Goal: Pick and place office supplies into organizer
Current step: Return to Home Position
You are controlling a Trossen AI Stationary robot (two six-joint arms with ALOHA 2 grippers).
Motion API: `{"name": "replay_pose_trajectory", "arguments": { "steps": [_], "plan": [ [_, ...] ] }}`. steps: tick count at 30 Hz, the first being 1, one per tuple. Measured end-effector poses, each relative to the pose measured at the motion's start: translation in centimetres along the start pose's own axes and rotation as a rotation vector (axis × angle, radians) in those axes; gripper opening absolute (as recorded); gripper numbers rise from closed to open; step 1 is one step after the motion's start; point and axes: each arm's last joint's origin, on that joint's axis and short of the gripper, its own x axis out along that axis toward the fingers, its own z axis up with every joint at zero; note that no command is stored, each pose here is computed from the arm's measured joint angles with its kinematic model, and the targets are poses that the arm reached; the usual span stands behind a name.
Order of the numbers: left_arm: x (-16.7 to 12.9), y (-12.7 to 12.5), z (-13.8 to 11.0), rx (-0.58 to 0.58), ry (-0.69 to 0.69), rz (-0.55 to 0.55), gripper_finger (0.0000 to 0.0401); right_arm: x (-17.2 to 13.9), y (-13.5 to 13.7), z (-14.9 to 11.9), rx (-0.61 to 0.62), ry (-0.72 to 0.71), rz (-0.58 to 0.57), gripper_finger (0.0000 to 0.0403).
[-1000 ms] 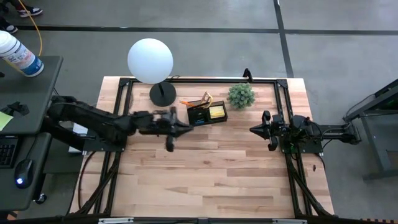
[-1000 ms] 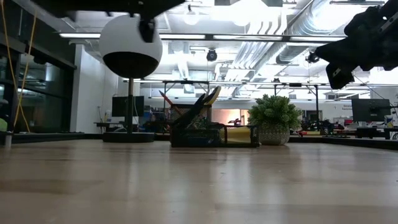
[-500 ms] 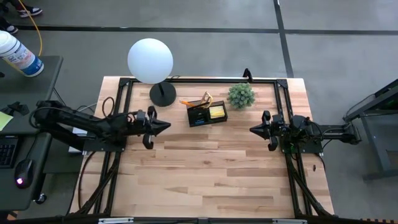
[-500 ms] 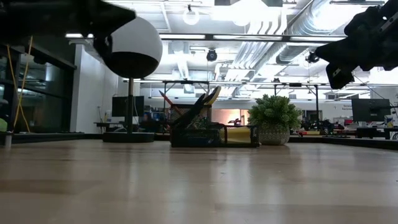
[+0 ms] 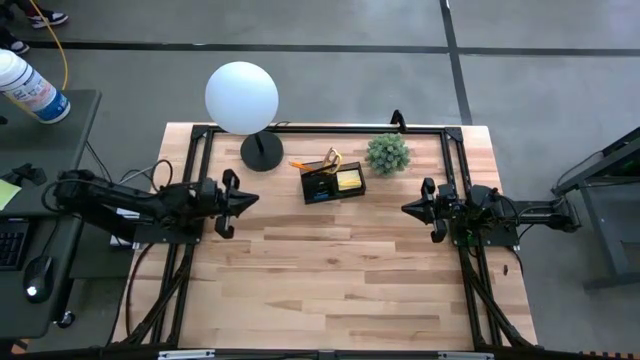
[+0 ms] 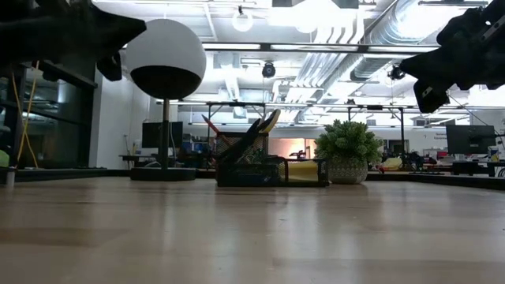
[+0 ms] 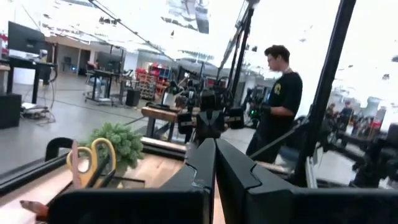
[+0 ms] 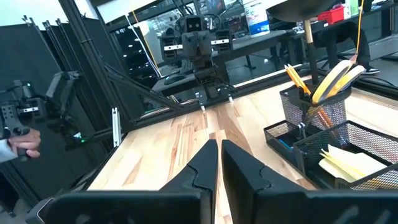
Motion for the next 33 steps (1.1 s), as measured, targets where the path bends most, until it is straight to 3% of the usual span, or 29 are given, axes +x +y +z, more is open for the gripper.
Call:
{"name": "replay_pose_trajectory", "arguments": {
  "steps": [22,33],
  "plan": [
    [-3.3,0.8,0.8,0.096,-0.002,0.051,0.0,0.0,0.0,0.0,0.0,0.0,0.0,0.0021],
    [-3.4,0.9,-0.5,0.085,0.133,0.037,0.0,0.0,0.0,0.0,0.0,-0.002,0.002,0.0024]
  ]
}}
